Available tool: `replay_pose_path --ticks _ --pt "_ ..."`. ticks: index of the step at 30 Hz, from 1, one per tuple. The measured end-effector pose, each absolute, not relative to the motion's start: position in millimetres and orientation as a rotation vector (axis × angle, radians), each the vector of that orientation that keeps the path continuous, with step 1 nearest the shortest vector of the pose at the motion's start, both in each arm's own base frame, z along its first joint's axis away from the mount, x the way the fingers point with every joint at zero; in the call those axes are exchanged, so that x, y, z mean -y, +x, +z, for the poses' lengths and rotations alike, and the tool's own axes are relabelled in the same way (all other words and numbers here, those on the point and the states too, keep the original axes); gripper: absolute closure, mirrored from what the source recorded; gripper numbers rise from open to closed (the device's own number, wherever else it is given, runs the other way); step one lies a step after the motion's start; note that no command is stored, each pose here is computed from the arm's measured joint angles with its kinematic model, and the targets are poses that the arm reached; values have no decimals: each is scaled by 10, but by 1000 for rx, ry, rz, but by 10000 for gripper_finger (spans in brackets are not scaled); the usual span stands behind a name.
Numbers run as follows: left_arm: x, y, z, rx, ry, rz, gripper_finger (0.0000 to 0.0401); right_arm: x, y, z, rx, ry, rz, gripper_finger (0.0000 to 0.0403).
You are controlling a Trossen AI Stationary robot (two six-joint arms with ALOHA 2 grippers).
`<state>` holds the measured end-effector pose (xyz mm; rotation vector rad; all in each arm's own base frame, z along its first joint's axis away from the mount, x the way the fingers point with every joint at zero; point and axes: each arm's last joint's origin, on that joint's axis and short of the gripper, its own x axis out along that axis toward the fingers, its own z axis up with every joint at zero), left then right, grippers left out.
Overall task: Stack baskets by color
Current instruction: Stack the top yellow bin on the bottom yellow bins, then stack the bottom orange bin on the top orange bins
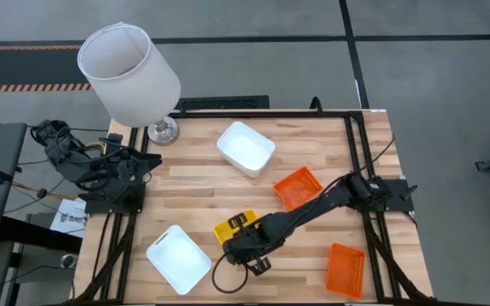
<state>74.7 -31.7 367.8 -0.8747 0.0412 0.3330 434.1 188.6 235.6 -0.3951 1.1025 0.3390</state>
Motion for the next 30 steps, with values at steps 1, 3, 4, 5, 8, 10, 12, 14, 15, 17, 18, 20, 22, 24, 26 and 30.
replay_pose_path --ticks 1,3,4,5,8,10,12,14,15,17,18,20,22,24,26,30 --pt "317 747 3678 -41 -875 333 149 -1860 4318 2417 -1102 -385 331 242" --pt "317 747 3678 -41 -875 333 149 -1808 4246 2563 -1110 -350 306 220" --pt "317 747 3678 -41 -875 333 149 -1782 4202 2630 -1121 -332 292 210" --pt "317 747 3678 -41 -875 333 149 -1757 4153 2691 -1137 -317 279 201" --pt "316 746 3673 -45 -871 334 149 -1705 3982 2860 -1197 -270 229 185" --pt "316 746 3671 -47 -869 334 149 -1689 3838 2929 -1274 -242 189 183" --pt "316 746 3671 -47 -869 334 149 -1687 3679 2973 -1372 -230 145 184" --pt "316 746 3671 -47 -869 334 149 -1718 3517 3004 -1450 -211 92 188" --pt "316 746 3671 -48 -869 333 149 -1744 3432 3017 -1477 -191 60 190" --pt "317 746 3671 -50 -869 331 149 -1810 3252 3010 -1521 -138 -22 194" --pt "318 746 3670 -52 -869 328 149 -1847 3146 2999 -1542 -104 -75 195" --pt "320 745 3663 -64 -865 322 149 -1916 2928 2958 -1571 -23 -187 197" --pt "321 744 3656 -74 -861 318 149 -1982 2707 2906 -1576 96 -306 197" --pt "320 743 3651 -78 -856 319 149 -2024 2497 2828 -1585 235 -451 197" --pt "319 743 3650 -79 -855 320 149 -2064 2296 2750 -1605 375 -587 197" --pt "315 737 3631 -93 -837 328 149 -2167 1956 2597 -1576 617 -792 197"
